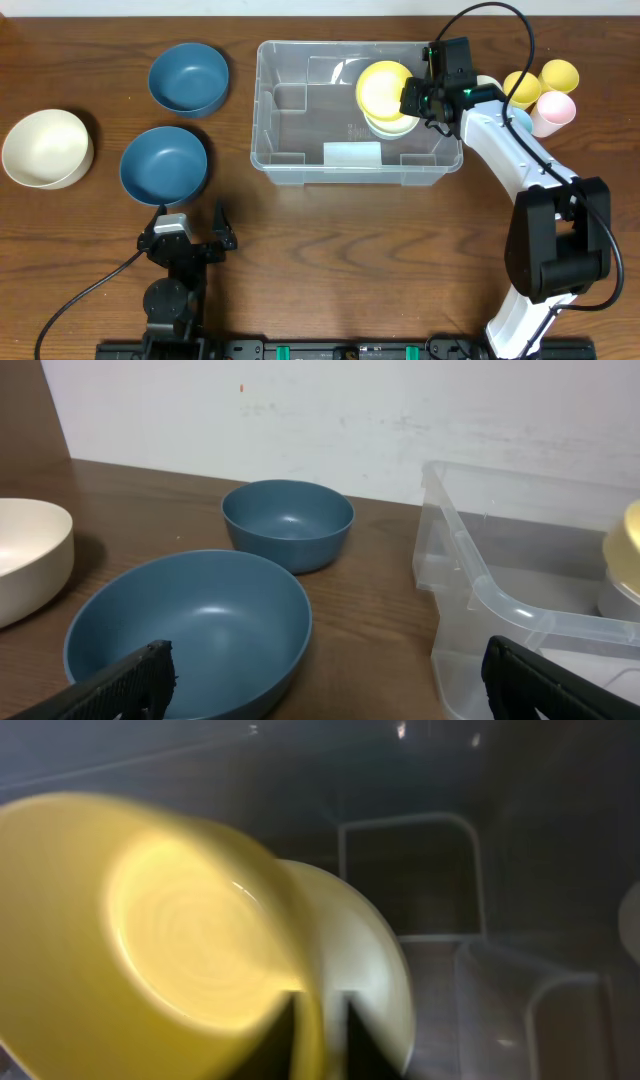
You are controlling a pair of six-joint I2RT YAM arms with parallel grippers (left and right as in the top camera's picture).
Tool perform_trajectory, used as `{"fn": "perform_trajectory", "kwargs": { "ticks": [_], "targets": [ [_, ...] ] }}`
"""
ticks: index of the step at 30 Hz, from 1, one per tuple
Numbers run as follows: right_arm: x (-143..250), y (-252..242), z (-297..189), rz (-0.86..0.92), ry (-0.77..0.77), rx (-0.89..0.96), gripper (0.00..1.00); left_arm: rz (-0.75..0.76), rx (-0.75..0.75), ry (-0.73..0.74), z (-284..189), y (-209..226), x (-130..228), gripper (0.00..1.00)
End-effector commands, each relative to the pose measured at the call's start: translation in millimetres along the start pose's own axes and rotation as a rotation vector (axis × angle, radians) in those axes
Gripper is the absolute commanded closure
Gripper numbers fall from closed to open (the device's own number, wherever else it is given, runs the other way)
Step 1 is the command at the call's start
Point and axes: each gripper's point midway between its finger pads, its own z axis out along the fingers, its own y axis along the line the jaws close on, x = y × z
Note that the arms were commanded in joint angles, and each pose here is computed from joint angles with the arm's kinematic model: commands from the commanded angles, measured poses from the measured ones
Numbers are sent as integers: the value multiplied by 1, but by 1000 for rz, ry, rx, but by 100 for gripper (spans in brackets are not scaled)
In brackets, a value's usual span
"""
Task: Pack container
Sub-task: 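Carry the yellow bowl into the bin onto the white bowls, then grasp the light blue cup with the right gripper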
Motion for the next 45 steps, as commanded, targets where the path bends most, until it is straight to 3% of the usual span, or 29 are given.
{"fn": "perform_trajectory", "kwargs": {
  "ticks": [1,3,8,15,19,23,32,45],
  "targets": [
    [-3,-2,-2,2,3,18,30,10,-23,48,1,5,17,2],
    [4,-5,-3,5,31,30,23,10,-23,48,1,5,17,2],
    [-2,4,-28,-24,57,32,23,10,-23,48,1,5,17,2],
    [-44,30,-140,-63,-47,-8,20,10,-23,48,1,5,17,2],
    [-45,4,-202,17,-82,45,18,10,-23,48,1,5,17,2],
    [-24,-51,-232,151,-14,159,19,10,-23,48,1,5,17,2],
    [16,-157,-188,396,101,312,27,10,-23,48,1,5,17,2],
    [16,-215,-125,491,33,322,39,10,-23,48,1,5,17,2]
  ]
}}
